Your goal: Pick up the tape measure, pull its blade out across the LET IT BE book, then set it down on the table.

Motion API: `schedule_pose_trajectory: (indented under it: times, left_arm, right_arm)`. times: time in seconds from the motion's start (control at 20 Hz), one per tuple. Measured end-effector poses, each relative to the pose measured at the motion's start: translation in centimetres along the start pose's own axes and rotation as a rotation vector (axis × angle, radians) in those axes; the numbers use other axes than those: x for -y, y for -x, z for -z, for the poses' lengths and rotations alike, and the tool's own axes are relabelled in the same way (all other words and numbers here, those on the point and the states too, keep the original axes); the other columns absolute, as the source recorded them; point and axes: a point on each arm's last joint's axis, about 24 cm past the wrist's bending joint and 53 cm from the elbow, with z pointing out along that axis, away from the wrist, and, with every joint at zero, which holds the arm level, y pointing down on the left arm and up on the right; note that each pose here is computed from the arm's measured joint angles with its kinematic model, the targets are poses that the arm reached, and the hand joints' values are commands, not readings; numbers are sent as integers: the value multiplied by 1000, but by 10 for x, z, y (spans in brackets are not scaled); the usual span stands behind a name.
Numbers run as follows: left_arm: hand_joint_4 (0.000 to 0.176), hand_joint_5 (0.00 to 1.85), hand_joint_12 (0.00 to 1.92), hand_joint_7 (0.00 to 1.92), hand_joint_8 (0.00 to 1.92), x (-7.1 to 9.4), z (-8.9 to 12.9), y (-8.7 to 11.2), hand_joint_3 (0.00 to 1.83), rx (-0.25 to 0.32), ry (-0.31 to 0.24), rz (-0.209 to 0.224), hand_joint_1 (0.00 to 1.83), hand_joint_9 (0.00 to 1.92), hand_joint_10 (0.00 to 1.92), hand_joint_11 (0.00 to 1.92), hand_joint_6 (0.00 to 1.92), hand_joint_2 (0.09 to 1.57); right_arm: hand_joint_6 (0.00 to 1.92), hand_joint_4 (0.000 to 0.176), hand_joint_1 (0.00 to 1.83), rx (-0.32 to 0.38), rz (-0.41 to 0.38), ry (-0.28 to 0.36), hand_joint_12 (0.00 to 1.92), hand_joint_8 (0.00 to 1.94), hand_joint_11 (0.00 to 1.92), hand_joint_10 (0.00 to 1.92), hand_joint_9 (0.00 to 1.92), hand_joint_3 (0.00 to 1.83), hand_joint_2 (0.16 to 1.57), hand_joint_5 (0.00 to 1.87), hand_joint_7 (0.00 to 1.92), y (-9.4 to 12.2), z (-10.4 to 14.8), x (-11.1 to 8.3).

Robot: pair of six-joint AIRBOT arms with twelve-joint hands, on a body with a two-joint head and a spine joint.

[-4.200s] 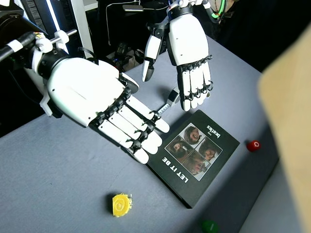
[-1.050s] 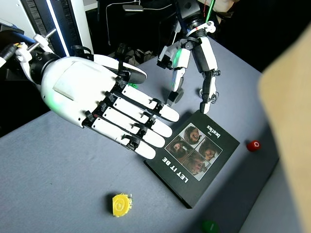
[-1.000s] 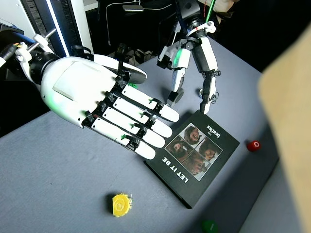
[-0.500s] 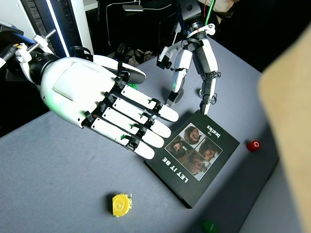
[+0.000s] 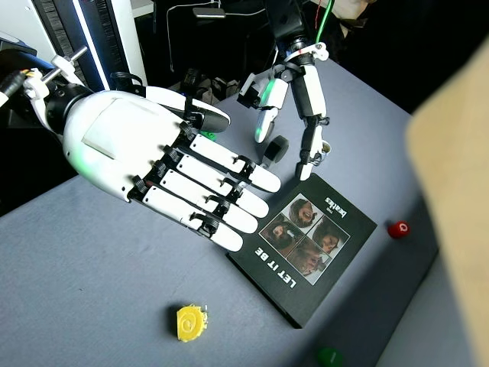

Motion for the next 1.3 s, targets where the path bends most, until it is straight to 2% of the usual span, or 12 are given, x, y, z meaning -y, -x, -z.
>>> schedule_pose_trajectory:
  times: [0.2, 0.25, 0.4, 0.65, 0.7, 0.85, 0.9, 1.3]
  left_arm:
    - [0, 453, 808, 478, 14, -10, 2, 4, 0, 10, 6, 5, 1015, 430, 9, 121, 2, 1045]
    - [0, 457, 808, 470, 9, -8, 2, 6, 0, 13, -16, -4, 1016, 422, 5, 122, 4, 1044]
    - [0, 459, 809, 460, 3, -7, 4, 12, 0, 36, -40, 12, 1033, 417, 2, 128, 4, 1026]
    - [0, 467, 807, 471, 5, -9, 5, 8, 0, 18, -45, -24, 1032, 424, 2, 142, 5, 1036]
    - [0, 469, 807, 473, 6, -19, 8, 2, 0, -11, -26, -37, 1034, 424, 2, 143, 5, 1035]
    - [0, 454, 802, 469, 2, -25, 11, 4, 5, -12, -21, -38, 1028, 424, 1, 135, 0, 1055]
    - [0, 457, 800, 471, 3, -30, 11, 5, 2, -9, -16, -23, 1034, 425, 1, 134, 2, 1050]
    - [0, 450, 801, 475, 2, -28, 8, 9, 3, 3, -29, -20, 1021, 432, 4, 140, 0, 1058]
  right_arm:
    - [5, 60, 156, 4, -2, 1, 342, 3, 0, 2, 10, 0, 1021, 39, 52, 1, 0, 0]
    - [5, 60, 156, 4, -2, 2, 343, 2, 0, 3, 11, 0, 1021, 39, 52, 1, 0, -1]
    - [5, 60, 156, 5, -3, 5, 343, 3, 0, 4, 15, 0, 1021, 41, 55, 1, 0, -1]
    - [2, 59, 155, 2, -1, 4, 409, 1, 0, 2, 25, 0, 1021, 42, 56, 0, 1, 0]
    - [3, 59, 155, 1, 2, 8, 415, 1, 0, 2, 26, 0, 1021, 45, 56, 0, 1, -1]
    - [1, 60, 156, -2, 3, 6, 402, 1, 0, 1, 25, 0, 1020, 43, 51, -1, 1, 0]
    - [0, 59, 156, 0, 4, 8, 423, 0, 0, 2, 29, 0, 1020, 40, 48, -1, 1, -1]
    - [2, 59, 154, 0, 8, 18, 430, 4, 0, 3, 41, 0, 1020, 49, 67, -1, 1, -3]
